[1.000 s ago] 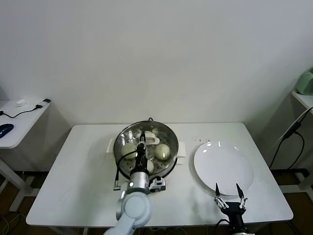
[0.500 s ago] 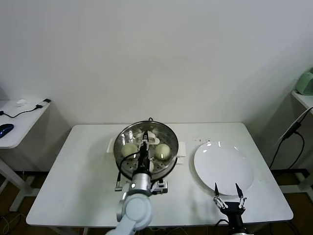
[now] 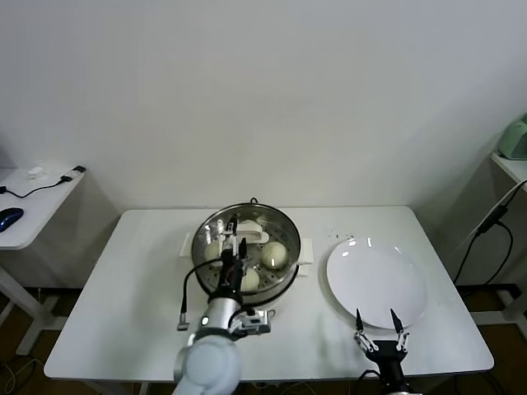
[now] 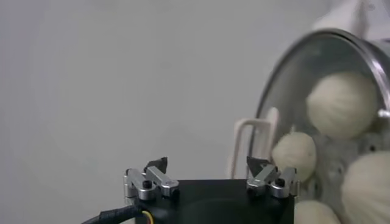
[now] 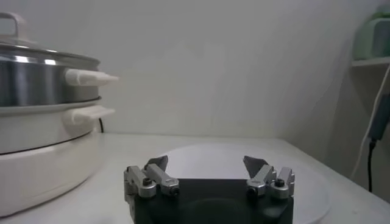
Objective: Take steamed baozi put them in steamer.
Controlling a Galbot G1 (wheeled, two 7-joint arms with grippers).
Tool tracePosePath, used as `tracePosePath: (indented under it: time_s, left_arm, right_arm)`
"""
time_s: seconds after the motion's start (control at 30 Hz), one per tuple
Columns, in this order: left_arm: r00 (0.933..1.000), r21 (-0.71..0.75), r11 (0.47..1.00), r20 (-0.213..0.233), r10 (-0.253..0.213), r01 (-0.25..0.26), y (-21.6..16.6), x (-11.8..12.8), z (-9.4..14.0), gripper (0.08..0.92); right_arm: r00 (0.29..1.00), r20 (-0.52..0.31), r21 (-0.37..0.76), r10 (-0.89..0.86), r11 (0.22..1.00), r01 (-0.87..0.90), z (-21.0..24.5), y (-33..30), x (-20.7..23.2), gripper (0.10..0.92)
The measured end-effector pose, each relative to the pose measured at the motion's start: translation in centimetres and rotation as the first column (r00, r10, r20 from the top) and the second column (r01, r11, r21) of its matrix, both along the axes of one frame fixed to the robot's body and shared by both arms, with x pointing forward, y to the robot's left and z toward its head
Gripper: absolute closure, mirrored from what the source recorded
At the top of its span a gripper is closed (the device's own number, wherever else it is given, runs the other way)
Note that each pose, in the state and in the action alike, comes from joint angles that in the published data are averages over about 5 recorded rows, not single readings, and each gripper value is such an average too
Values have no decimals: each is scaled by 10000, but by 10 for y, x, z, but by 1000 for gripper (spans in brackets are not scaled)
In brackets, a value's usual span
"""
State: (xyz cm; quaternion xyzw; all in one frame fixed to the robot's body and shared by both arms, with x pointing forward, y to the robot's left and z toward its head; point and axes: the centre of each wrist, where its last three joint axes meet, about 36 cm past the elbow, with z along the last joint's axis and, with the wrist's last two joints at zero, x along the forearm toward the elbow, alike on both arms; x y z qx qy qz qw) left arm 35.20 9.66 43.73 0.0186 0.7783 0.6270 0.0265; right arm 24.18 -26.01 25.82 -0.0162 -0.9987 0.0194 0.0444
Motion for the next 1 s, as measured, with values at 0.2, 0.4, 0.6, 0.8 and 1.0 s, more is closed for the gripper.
tracePosePath:
  time_s: [0.2,0.4,0.6,0.8,1.0]
  left_arm:
    - [9996,-2700,9627,278,-112,183,38,-2,18,177]
    - [9990,-5539,8322,159,419,-261,100,-2,20,177]
    - [9959,-7632,6398,-680,602,-908,157,-17,-3,177]
    - [9906,-8740,4672,-1316,367,-1334,189,-37,-42,177]
    - [9850,-9186,3573,-1698,290,-1689,205,-56,-82,177]
  right_arm:
    - [9995,297,149,52,9999,-57,2,3,-1,200]
    - [9982,553,157,230,9996,-239,5,2,0,200]
    - [9958,820,121,401,9991,-412,5,-2,4,200]
    - [9938,1007,234,461,9985,-487,3,-4,6,200]
    - [9946,991,330,323,9988,-357,0,-6,6,200]
